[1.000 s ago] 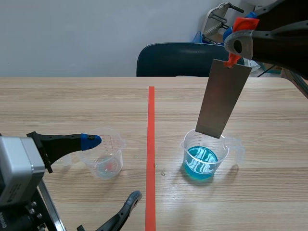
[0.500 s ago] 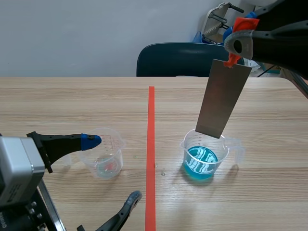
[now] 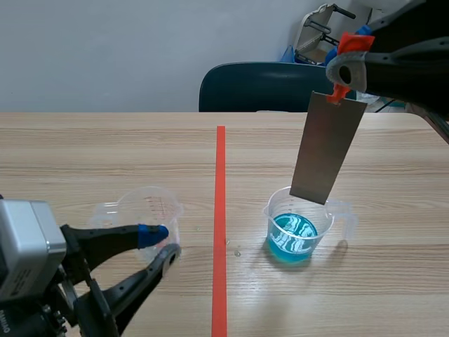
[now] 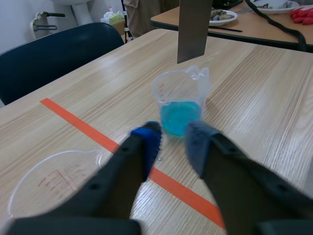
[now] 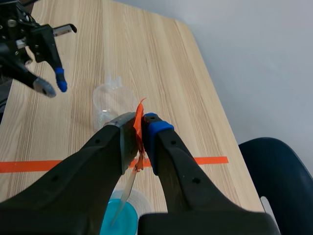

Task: Do the redox reaction experiment

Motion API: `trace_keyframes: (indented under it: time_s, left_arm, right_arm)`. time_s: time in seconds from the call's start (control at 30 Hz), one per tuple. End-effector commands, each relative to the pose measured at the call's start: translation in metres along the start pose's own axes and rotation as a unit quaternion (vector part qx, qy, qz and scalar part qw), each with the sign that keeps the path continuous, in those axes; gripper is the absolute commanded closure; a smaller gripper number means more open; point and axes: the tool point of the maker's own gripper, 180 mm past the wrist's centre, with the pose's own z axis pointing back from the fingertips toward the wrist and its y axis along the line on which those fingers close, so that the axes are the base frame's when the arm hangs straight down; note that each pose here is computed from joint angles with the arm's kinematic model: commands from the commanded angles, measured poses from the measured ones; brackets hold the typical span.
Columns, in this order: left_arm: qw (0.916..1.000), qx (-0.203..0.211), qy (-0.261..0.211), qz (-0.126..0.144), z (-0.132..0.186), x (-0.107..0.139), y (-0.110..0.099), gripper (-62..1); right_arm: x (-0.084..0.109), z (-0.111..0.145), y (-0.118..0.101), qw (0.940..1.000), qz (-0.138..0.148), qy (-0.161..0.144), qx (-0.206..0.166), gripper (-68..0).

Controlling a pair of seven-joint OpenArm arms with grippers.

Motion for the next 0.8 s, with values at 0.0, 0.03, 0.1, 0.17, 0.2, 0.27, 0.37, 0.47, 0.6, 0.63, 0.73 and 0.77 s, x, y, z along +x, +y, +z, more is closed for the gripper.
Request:
trace_keyframes:
  time_s: [0.0,0.03,0.1,0.17,0.2,0.27,0.37,0.47,0.6,0.63,0.73,0.77]
  left_arm:
    - [0.9999,0.001,-0.015,0.001,-0.001,0.008,0.0,-1.7]
    - [0.9999,0.001,-0.015,0.001,-0.001,0.008,0.0,-2.2]
    - [0.9998,-0.002,-0.019,0.003,-0.002,0.01,0.0,-2.3]
    - [0.9996,-0.012,-0.024,0.003,-0.005,0.013,-0.001,-2.3]
    - [0.9994,-0.018,-0.028,0.002,-0.007,0.015,-0.001,-2.3]
    - [0.999,-0.025,-0.036,-0.003,-0.012,0.019,0.0,-2.3]
    - [0.9987,-0.035,-0.032,-0.016,-0.023,0.021,0.003,-2.3]
    - [0.9981,-0.047,-0.03,-0.025,-0.035,0.024,0.002,-2.3]
    - [0.9964,-0.068,-0.042,-0.029,-0.047,0.031,-0.007,-2.3]
    - [0.9963,-0.071,-0.04,-0.025,-0.049,0.031,-0.009,-2.3]
    - [0.9965,-0.073,-0.039,-0.013,-0.057,0.033,-0.012,-2.3]
    - [0.9966,-0.071,-0.041,-0.011,-0.06,0.034,-0.013,-2.3]
  right_arm:
    - [0.01,0.001,-0.004,0.9998,0.006,-0.017,-0.004,-0.6]
    - [0.01,0.0,-0.004,0.9998,0.006,-0.016,-0.004,-0.6]
    - [0.01,0.0,-0.004,0.9998,0.006,-0.017,-0.005,-0.6]
    - [0.01,0.0,-0.004,0.9998,0.006,-0.017,-0.005,-0.6]
    - [0.009,0.0,-0.004,0.9998,0.006,-0.016,-0.005,-0.6]
    - [0.009,0.0,-0.004,0.9999,0.006,-0.015,-0.005,-0.6]
    - [0.009,0.0,-0.005,0.9999,0.006,-0.014,-0.005,-0.6]
    - [0.009,0.0,-0.005,0.9999,0.006,-0.014,-0.005,-0.6]
    - [0.009,0.0,-0.005,0.9999,0.006,-0.014,-0.005,-0.6]
    - [0.009,0.0,-0.005,0.9999,0.006,-0.014,-0.005,-0.6]
    - [0.009,0.0,-0.005,0.9999,0.006,-0.014,-0.005,-0.6]
    - [0.009,0.0,-0.005,0.9999,0.006,-0.014,-0.005,-0.6]
